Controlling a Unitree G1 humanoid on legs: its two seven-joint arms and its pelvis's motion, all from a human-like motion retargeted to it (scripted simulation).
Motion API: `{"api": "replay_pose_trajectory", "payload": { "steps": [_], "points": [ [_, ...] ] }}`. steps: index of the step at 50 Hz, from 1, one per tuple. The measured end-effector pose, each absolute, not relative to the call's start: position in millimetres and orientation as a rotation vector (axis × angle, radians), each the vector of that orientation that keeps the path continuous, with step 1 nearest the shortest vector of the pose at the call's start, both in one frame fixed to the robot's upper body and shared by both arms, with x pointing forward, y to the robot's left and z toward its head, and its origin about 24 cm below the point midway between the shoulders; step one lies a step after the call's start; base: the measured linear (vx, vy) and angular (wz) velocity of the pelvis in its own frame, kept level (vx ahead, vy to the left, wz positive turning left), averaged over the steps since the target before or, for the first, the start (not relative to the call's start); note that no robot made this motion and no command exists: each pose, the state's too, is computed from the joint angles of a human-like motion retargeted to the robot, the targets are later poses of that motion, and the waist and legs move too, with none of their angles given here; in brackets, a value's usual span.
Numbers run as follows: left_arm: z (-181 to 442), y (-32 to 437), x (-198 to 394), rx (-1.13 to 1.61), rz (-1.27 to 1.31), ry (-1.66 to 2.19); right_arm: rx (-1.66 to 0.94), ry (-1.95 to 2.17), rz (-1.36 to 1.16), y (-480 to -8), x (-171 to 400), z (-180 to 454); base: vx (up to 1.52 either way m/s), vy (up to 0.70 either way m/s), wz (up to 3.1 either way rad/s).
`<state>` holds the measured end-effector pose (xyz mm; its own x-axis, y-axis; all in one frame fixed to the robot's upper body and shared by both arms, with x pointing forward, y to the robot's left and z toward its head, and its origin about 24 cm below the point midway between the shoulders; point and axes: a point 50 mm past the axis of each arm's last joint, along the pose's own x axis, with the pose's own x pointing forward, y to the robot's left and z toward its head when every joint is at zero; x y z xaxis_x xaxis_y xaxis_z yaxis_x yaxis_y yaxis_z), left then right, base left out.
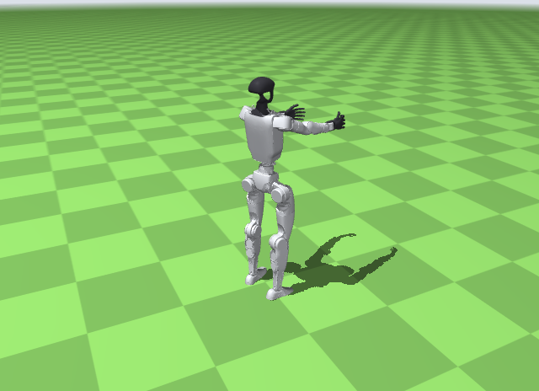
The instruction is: In place motions
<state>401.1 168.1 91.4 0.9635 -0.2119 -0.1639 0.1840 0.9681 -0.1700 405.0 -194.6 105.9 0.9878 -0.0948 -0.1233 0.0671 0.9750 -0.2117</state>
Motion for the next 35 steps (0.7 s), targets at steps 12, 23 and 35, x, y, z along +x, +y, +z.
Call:
{"api": "replay_pose_trajectory", "payload": {
  "steps": [12, 23, 35],
  "points": [
    [-71.2, 203.7, 280.0, 0.254, -0.229, 0.678, -0.409, 0.862, 0.002, -225.7, 257.3, -89.4, -0.01, 0.00, 0.00],
    [-165.8, 223.9, 76.1, 0.340, -0.185, 1.324, -0.359, 1.524, 0.025, -228.5, 38.4, -169.7, -0.01, -0.01, 0.00],
    [-173.8, 182.8, -64.7, 0.333, -0.259, 1.642, 0.239, 1.888, -0.128, -177.3, -102.5, -163.9, 0.02, -0.01, -0.64]
  ]
}}
